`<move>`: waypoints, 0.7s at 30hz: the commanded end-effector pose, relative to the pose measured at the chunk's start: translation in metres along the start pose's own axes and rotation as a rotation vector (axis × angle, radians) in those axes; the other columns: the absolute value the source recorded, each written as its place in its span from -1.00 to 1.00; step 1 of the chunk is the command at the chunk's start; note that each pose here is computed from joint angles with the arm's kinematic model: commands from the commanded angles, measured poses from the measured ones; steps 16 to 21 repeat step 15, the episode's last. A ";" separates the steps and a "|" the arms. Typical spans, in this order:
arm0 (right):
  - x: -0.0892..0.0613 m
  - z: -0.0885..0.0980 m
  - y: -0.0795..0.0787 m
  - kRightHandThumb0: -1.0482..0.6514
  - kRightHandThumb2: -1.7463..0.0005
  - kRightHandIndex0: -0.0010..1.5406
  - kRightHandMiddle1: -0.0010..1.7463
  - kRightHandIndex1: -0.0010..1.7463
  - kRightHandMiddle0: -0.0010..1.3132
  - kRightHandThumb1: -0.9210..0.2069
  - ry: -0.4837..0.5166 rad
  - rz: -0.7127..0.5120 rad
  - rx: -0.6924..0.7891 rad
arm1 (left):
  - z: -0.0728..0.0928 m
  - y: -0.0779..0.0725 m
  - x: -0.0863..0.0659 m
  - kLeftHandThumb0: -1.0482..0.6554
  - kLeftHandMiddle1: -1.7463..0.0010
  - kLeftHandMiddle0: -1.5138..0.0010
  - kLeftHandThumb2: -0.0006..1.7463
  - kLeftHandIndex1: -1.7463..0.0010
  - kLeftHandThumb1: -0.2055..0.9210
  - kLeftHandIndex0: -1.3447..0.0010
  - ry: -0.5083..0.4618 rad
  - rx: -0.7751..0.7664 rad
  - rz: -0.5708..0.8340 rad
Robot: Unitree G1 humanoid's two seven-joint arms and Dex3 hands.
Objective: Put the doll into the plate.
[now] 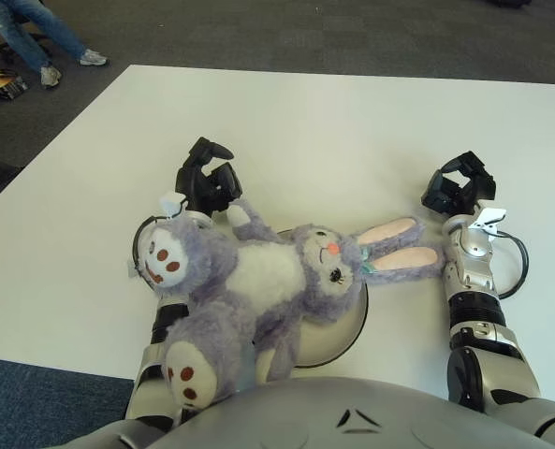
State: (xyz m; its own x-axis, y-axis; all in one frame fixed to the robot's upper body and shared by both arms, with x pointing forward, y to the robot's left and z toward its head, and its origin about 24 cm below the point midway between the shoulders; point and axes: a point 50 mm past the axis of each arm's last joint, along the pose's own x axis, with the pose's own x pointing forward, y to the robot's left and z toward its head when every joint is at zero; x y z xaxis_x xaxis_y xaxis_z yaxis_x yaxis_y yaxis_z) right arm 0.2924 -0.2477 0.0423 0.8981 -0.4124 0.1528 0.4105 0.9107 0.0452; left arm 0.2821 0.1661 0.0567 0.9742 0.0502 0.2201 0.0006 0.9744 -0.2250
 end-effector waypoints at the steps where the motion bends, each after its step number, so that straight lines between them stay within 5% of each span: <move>1: -0.016 -0.024 -0.004 -0.37 -0.61 0.66 1.00 1.00 0.03 0.21 0.114 -0.012 -0.007 | -0.022 0.010 -0.020 -0.29 -1.00 -0.43 0.35 -1.00 0.13 0.23 0.102 -0.002 0.042; 21: -0.016 -0.024 -0.004 -0.37 -0.61 0.67 1.00 1.00 0.04 0.21 0.117 -0.015 -0.006 | -0.022 0.010 -0.020 -0.29 -1.00 -0.43 0.36 -1.00 0.11 0.22 0.100 -0.004 0.044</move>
